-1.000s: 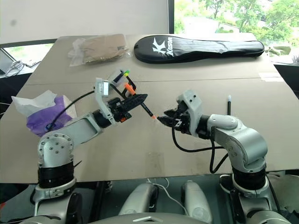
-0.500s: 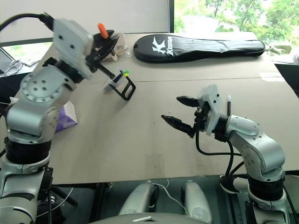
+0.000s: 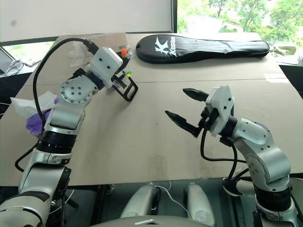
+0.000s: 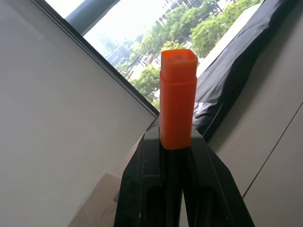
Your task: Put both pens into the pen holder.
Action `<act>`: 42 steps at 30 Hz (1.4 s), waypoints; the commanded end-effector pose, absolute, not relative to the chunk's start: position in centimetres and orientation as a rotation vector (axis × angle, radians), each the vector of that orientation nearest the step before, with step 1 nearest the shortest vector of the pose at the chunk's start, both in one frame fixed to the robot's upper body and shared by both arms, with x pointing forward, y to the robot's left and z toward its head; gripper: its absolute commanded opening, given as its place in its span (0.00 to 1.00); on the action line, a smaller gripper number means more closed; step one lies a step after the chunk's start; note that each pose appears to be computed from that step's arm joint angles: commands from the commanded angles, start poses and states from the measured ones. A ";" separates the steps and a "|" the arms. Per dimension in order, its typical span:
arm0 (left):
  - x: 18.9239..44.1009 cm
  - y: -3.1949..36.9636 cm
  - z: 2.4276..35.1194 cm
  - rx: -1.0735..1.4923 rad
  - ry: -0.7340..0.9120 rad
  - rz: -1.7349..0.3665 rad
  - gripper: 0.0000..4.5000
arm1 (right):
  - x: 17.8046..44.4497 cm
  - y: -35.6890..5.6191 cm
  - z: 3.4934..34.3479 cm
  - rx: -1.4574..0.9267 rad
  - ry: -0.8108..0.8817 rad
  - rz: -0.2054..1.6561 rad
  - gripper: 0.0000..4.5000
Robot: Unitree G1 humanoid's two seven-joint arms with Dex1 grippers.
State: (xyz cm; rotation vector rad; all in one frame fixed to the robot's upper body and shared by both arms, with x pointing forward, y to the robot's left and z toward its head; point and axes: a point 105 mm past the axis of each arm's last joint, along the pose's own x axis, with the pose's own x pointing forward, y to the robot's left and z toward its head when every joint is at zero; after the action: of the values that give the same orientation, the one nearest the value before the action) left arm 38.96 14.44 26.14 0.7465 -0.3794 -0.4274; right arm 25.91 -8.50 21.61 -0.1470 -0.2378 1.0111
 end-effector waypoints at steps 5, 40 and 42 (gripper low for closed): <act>39.0 14.8 27.5 0.752 -0.412 -0.395 0.00 | 25.0 -8.1 22.6 -0.162 -0.289 1.009 0.98; 29.1 8.7 21.5 0.171 -0.054 -1.075 0.86 | 33.0 -23.2 10.4 -0.074 0.596 0.155 0.80; 28.9 8.7 21.3 0.151 -0.042 -1.069 0.86 | 32.7 -23.1 9.9 -0.087 0.620 0.157 0.64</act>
State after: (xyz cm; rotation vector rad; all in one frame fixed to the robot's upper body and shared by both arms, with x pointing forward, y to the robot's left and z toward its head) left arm 29.65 9.01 20.36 0.1532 -0.0007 -1.0550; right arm 33.15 -23.26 10.58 -0.0754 0.5836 0.1541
